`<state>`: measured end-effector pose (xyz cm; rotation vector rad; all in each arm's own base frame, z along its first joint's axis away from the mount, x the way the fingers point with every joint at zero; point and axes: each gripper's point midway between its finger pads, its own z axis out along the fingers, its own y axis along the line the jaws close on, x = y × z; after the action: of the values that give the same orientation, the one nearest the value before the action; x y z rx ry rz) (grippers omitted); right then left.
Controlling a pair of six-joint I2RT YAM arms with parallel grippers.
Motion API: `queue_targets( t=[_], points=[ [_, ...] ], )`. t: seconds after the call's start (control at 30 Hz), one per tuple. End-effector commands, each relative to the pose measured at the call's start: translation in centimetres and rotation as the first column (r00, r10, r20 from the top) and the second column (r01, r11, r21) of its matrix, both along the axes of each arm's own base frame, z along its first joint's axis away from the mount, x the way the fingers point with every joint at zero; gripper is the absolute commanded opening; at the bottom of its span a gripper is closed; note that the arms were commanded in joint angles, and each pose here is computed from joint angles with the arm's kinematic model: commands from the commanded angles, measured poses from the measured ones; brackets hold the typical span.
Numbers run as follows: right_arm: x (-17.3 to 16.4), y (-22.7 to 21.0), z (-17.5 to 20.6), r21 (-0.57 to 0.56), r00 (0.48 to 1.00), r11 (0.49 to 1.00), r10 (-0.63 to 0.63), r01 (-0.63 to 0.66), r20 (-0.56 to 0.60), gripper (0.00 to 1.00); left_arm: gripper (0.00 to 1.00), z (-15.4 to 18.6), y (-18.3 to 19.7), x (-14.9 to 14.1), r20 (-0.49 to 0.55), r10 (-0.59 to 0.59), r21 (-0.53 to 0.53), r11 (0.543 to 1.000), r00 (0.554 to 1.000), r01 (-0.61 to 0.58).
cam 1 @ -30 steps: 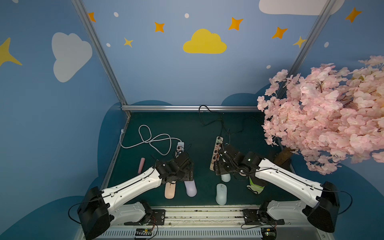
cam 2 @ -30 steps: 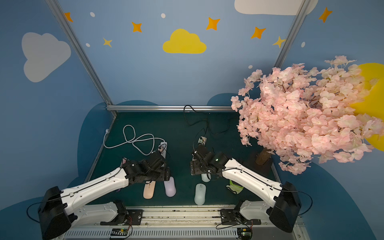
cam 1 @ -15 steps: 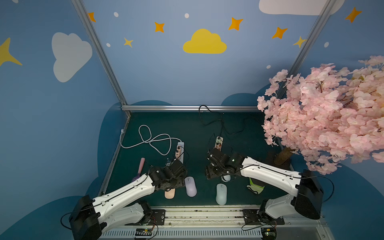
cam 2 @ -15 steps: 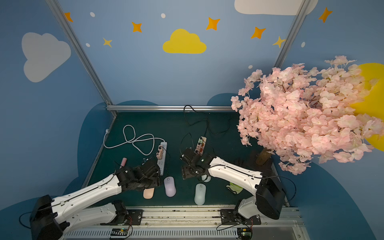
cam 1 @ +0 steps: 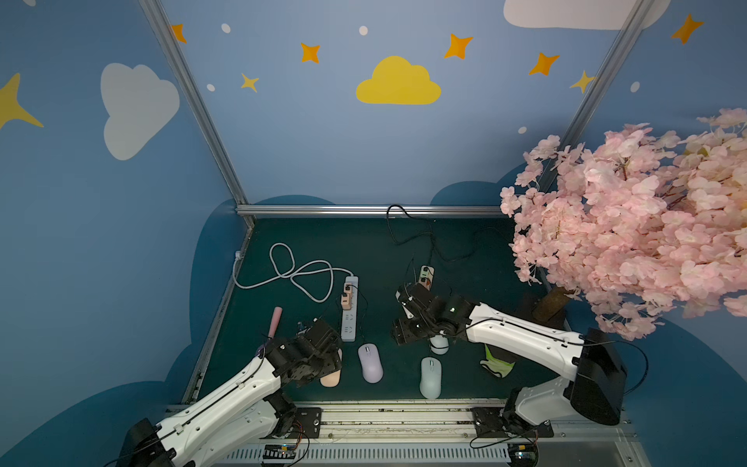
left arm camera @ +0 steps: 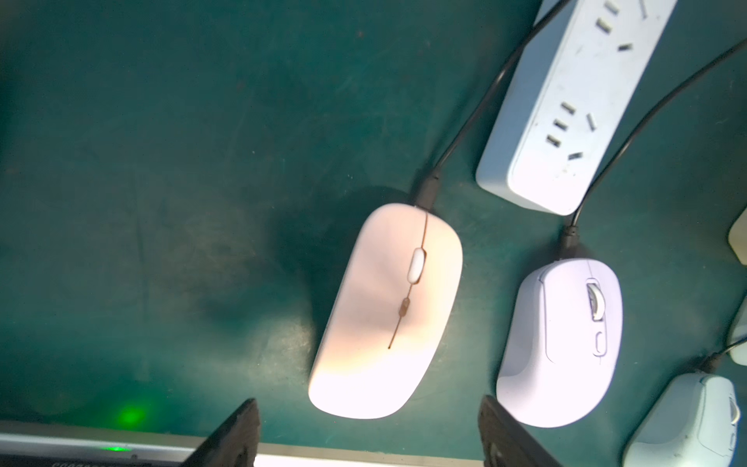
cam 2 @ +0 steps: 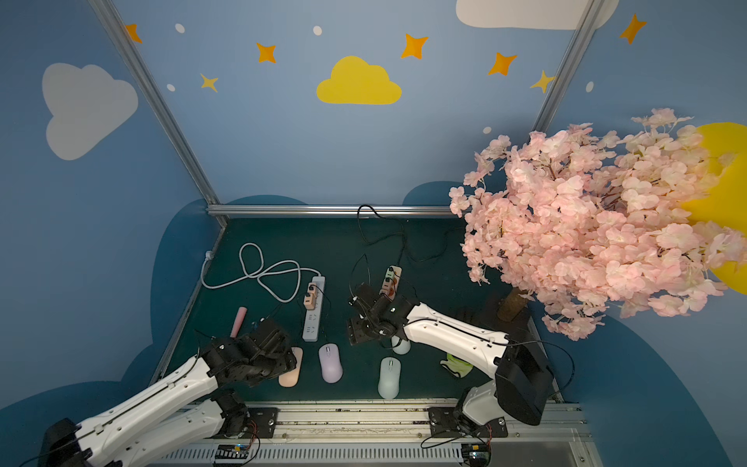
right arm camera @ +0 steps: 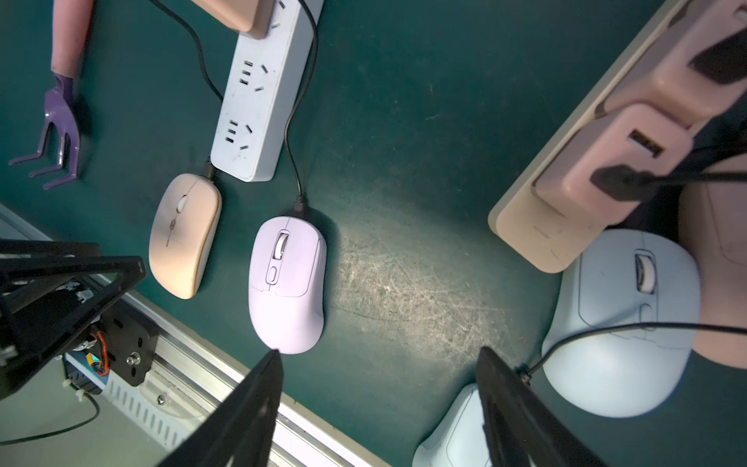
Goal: Unplug the wireless mouse
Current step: Pick up the mouse from the center of the board.
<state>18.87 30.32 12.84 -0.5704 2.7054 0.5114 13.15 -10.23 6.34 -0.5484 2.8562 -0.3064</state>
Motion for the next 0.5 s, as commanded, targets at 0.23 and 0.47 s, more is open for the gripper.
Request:
queue_targets(
  t=[0.23,0.47],
  points=[
    [1.0,-0.4,1.4,0.032,0.998,0.999,0.012,-0.014,0.056,0.73,0.81,-1.0,-2.2,1.4,-0.033,-0.127,-0.051,0.991,0.991,0.125],
    [1.0,-0.6,1.3,0.038,0.998,0.999,0.006,-0.008,0.055,0.73,0.78,-2.3,-0.9,0.4,-0.153,-0.166,0.064,0.982,0.974,0.177]
  ],
)
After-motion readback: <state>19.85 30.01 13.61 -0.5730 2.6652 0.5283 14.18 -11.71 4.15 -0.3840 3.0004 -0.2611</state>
